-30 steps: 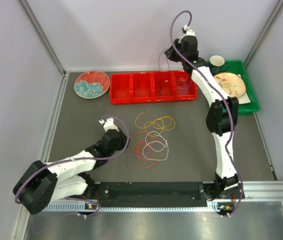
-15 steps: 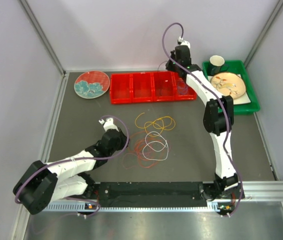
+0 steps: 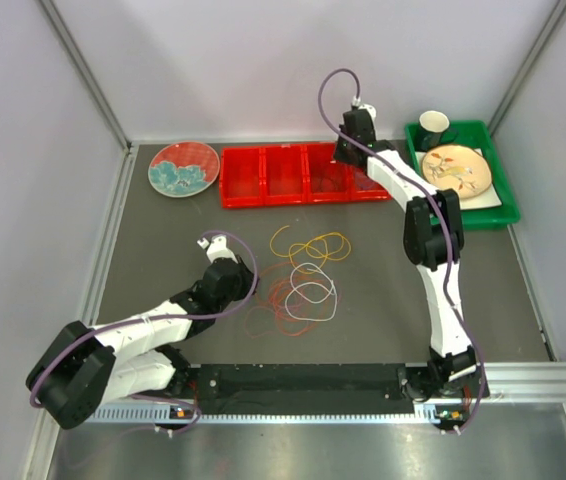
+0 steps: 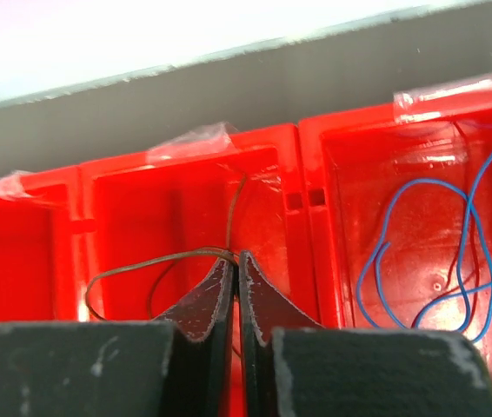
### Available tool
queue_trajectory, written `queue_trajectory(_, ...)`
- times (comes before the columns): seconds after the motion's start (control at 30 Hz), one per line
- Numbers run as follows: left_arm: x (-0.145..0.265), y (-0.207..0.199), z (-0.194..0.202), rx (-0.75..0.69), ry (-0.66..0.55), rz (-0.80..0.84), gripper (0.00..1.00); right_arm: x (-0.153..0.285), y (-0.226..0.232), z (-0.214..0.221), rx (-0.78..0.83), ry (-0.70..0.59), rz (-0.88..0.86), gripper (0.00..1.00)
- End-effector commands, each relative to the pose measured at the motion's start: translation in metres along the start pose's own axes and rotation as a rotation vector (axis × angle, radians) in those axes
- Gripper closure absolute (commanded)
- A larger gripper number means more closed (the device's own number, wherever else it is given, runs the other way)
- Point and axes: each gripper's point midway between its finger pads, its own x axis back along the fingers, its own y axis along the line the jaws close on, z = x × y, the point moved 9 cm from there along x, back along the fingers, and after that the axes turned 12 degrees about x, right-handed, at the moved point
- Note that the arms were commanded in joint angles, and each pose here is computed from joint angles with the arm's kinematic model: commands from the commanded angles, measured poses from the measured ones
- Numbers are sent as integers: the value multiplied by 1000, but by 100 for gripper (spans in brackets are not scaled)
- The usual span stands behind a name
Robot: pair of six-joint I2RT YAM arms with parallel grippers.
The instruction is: Untangle the cables
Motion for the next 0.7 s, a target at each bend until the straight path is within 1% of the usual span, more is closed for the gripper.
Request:
queue_trajectory(0.0,-1,-3,-2,16,-20,32,81,2,6,-7,8,-14,38,100)
queue_trajectory(0.07,-1,-3,-3,17,-21,33,80,5,5,-10,5,-16,57,98)
queue_trajectory(0.1,-1,-3,-3,17,-21,33,81,7,5,-12,7,-13,59,91)
queue_trajectory(0.13,-1,-4,-3,17,-21,34,81,9,5,-14,7,-13,58,79)
queue_trajectory(0.23,-1,-3,-3,17,-19,34,81,19,7,-27,13,-33,54,65)
queue_trajectory(0.33,-1,-3,-3,17,-19,34,81,35,8,-45,13,-76,50,60)
queue_trajectory(0.4,-1,-4,-3,18,-21,36,80,48,12,-58,13,-103,33,53)
queue_trajectory(0.43,-1,-3,-3,17,-20,33,80,53,12,-63,11,-112,29,47)
queue_trajectory(0.53,-1,-3,-3,16,-20,32,80,69,14,-74,6,-127,20,38)
queue_trajectory(0.57,-1,-3,-3,16,-20,32,81,73,14,-74,4,-118,15,37)
queue_trajectory(0.6,-1,-3,-3,15,-19,31,81,82,15,-80,1,-129,7,36)
queue_trajectory(0.67,-1,-3,-3,15,-18,29,81,90,16,-78,-4,-108,-3,36)
